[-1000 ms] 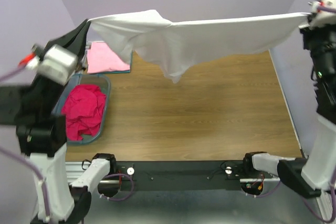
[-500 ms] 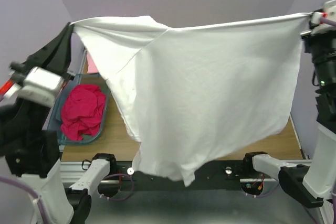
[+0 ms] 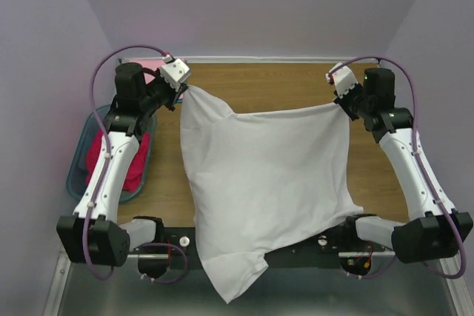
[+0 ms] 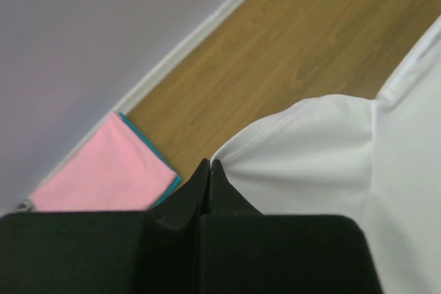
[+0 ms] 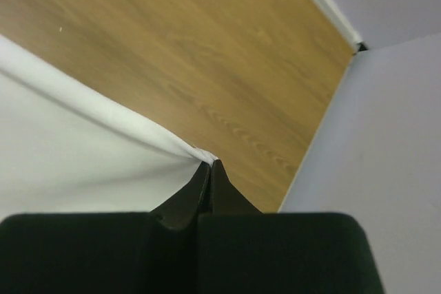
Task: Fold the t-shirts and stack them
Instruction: Flatten the tshirt out
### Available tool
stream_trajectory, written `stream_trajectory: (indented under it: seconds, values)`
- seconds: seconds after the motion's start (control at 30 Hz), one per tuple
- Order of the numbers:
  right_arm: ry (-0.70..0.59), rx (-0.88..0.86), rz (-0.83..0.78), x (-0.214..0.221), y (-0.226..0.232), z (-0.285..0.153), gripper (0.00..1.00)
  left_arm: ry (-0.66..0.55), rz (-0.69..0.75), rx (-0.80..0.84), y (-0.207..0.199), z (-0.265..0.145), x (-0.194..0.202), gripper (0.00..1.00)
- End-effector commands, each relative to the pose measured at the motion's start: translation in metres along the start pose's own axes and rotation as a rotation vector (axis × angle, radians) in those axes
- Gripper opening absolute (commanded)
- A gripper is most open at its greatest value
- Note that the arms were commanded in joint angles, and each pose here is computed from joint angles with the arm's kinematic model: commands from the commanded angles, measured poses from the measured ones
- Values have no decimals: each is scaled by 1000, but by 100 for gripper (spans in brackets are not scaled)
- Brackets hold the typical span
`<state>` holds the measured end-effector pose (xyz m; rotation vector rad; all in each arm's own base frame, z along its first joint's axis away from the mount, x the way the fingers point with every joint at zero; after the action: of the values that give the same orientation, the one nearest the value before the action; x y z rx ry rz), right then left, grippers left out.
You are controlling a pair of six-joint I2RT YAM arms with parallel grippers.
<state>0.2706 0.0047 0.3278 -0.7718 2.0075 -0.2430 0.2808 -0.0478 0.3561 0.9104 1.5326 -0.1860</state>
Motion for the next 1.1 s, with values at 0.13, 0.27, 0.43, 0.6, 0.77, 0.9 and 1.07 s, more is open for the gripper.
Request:
stream_trajectory:
  seconds: [0.13,0.27,0.43,0.6,0.77,0.9,1.07]
  values:
    - [74,-90,-11,32,17,90,1,113,-58,71,8,89,61,0]
    - [149,-101,-14,49,23,122,1,158,-92,82,18,123,81,0]
    - [198,-83,0,60,25,155,1,159,-92,95,35,169,91,0]
    - [235,2,26,56,14,187,0,104,-69,58,61,209,81,0]
    - [288,82,45,57,6,222,1,109,-94,61,75,251,99,1]
    - [306,161,105,49,-4,242,29,135,-97,-61,100,272,99,41]
    - [303,140,116,37,-10,215,78,181,-84,-21,103,244,79,64]
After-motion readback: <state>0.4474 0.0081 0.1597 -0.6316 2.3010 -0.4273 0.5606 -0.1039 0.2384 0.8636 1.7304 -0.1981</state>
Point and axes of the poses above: each gripper's point midway between its finger pads, its own z axis out along the fingers, its own y axis along the line the jaws close on, x = y × z, the point moved 10 cm from there along -z, back along the fingers, and after that the axes turned 5 degrees about z, right-handed, at the moved point
